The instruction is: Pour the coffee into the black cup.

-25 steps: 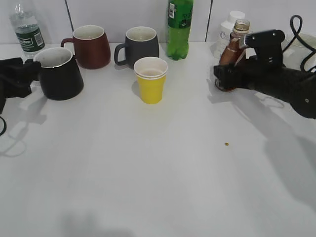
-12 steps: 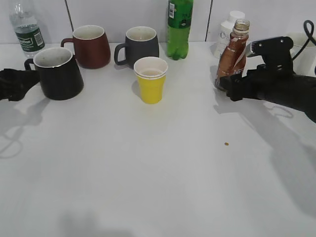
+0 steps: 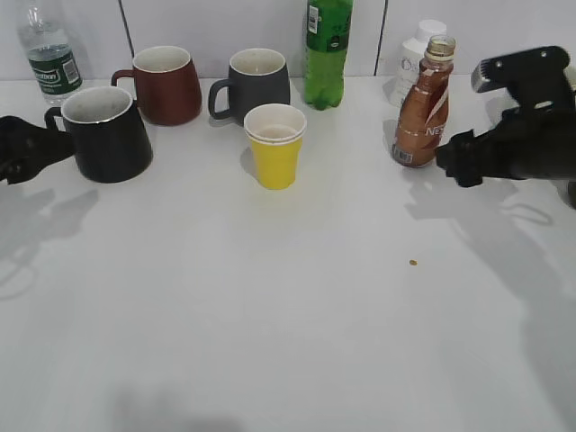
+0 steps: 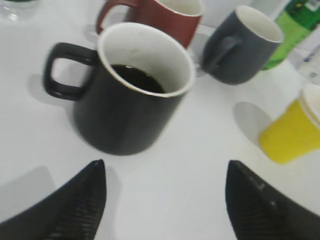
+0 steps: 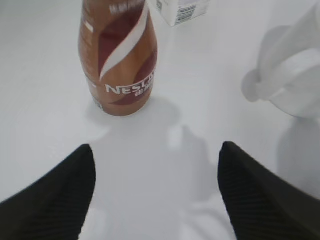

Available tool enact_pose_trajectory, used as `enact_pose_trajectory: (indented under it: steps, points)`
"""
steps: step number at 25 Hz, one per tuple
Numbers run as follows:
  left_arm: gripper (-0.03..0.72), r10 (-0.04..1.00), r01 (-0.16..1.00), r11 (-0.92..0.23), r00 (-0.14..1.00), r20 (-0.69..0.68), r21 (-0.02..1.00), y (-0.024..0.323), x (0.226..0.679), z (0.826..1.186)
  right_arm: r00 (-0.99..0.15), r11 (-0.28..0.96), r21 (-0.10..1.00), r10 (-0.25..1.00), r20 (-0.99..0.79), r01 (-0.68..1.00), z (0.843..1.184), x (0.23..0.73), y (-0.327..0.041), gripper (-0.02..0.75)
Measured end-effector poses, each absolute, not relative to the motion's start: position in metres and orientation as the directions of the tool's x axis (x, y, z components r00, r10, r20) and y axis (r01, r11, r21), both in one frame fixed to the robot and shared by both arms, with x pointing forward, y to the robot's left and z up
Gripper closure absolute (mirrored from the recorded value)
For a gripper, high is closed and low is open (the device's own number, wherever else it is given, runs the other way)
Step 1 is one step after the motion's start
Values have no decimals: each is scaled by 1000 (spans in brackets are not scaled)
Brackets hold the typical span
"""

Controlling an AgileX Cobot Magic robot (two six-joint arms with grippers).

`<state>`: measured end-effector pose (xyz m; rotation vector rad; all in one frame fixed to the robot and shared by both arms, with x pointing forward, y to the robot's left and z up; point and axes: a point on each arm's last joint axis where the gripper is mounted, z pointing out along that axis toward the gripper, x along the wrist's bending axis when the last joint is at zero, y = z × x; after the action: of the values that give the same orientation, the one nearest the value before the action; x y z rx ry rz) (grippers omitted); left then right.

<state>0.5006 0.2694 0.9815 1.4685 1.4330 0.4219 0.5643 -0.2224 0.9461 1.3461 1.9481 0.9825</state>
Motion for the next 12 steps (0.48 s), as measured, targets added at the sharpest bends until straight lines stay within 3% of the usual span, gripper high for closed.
enact_pose_trajectory:
  steps: [4, 12]
  points:
    - [127, 895, 566, 173, 251, -368, 806, 261, 492, 990, -297, 238, 779, 952, -70, 580, 974, 557, -223, 140]
    - [146, 955, 559, -14, 252, -153, 829, 252, 478, 999, -235, 207, 723, 970, -64, 659, 1025, 540, -219, 146]
